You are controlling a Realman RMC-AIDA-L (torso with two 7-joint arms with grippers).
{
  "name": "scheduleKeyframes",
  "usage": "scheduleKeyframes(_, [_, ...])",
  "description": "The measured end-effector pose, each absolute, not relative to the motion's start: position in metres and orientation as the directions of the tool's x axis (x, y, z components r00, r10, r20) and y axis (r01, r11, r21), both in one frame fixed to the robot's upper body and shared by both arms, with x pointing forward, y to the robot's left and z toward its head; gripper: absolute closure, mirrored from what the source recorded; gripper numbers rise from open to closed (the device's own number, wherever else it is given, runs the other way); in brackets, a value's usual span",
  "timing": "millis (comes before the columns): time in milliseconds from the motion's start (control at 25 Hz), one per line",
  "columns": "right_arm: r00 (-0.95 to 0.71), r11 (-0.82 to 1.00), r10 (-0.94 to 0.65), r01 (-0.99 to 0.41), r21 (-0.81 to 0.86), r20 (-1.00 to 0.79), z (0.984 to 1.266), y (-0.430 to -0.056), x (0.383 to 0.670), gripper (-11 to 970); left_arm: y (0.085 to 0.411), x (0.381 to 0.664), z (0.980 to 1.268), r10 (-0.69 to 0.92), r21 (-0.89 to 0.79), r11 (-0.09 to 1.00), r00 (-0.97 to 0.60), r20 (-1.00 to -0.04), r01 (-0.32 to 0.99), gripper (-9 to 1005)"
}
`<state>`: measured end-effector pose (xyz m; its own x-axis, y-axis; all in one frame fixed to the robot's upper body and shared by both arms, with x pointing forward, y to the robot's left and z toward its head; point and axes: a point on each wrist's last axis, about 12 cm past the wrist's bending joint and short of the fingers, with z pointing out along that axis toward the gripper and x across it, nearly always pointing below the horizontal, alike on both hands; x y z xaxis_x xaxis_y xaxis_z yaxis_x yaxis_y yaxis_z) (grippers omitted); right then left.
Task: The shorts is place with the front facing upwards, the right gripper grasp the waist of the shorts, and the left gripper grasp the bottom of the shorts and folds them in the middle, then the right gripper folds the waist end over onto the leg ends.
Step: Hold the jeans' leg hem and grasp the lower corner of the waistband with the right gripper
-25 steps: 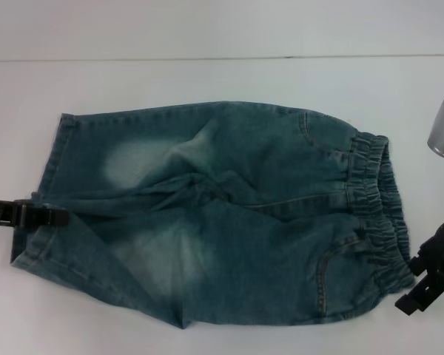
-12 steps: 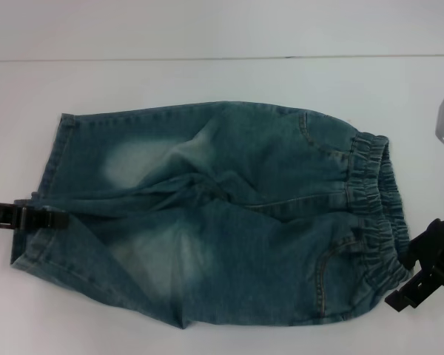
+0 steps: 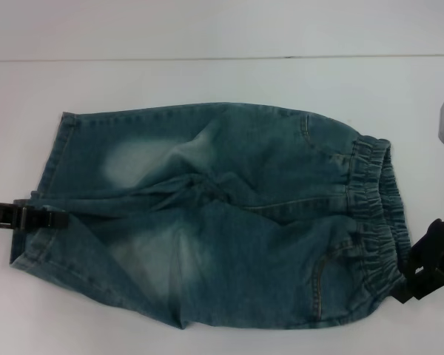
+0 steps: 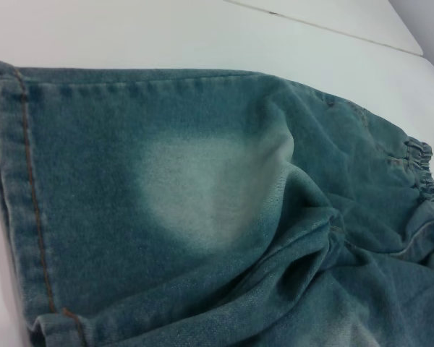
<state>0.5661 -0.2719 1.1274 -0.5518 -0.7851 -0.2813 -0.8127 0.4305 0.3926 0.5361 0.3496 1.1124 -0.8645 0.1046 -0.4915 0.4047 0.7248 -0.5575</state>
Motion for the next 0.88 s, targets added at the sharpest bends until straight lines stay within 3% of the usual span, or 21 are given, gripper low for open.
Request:
scheduleKeyframes(240, [-0.553,0.434,-0.783,-0.813,0.387,-0.284,1.128,-0.273,0.567,449,0.350,0.536,1.112,0.106,-0.557,0.726,-0.866,-0.489,0.404,948])
scheduleKeyframes(680, [-0.553,0.434,-0.777,-0.816,0.382,-0.300,1.126,-0.274,0.567,920,0.351,0.535,1.112,0.100,-0.566,0.723,-0.872,-0.480,0.395,948])
scheduleKeyframes(880, [-0.590,0.453,-0.719,-0.799,0.396,-0.368,1.123,-0.289,0.563,943,0.355,0.537,1.114,0.040,-0.590,0.734,-0.888,-0.457,0.336,948])
